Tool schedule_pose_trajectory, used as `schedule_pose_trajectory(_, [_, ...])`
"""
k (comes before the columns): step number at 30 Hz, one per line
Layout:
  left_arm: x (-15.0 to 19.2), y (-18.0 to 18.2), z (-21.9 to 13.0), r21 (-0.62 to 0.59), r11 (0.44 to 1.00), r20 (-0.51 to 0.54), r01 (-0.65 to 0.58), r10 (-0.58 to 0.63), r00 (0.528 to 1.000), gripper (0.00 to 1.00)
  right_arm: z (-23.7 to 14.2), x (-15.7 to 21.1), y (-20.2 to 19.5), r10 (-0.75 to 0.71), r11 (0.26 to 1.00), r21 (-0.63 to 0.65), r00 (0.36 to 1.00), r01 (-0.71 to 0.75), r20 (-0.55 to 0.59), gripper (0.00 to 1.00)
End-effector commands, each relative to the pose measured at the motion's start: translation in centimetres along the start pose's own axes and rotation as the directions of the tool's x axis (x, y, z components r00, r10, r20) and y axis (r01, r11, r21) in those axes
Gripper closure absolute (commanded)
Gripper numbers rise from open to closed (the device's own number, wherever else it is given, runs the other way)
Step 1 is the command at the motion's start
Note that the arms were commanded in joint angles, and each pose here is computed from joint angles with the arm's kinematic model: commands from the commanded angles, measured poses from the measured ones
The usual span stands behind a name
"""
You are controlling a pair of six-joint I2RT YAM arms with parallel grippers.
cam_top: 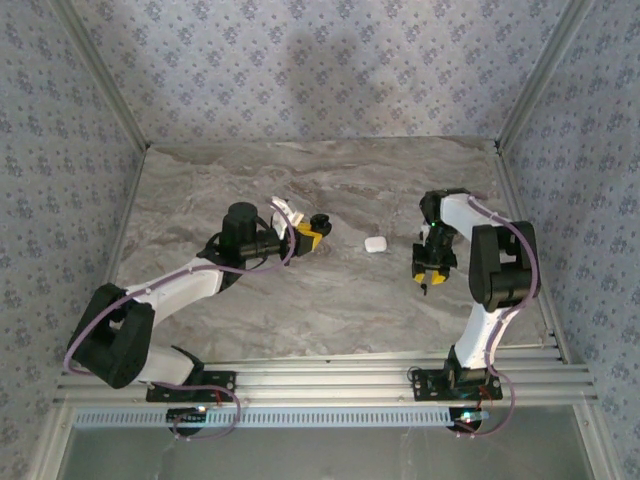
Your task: Insert the wireless bluetooth earbuds into the charging case
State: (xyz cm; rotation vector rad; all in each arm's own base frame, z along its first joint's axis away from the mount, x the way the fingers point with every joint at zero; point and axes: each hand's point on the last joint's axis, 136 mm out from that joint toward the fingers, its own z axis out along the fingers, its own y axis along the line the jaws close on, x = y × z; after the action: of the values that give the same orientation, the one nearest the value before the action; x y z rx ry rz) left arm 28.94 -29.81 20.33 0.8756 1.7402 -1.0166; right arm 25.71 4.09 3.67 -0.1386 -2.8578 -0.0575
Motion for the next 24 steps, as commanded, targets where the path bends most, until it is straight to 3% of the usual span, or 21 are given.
schedule_pose_trajectory(1, [-1.0,-0.2,-0.7,-0.010,0.999,0.030,-0.037,0.037,0.999,0.85,0.4,-0.4,-0.2,-0.006,1.000,0.006,1.000,0.006,-0.016,0.63])
schedule_pose_trajectory(24, [-0.8,-0.1,-0.6,-0.012,1.000,0.026,-0.029,0.029,0.999,0.86,3.5,0.7,-0.8,-0.003,0.999,0.033,0.998,0.005,-0.069,0.69])
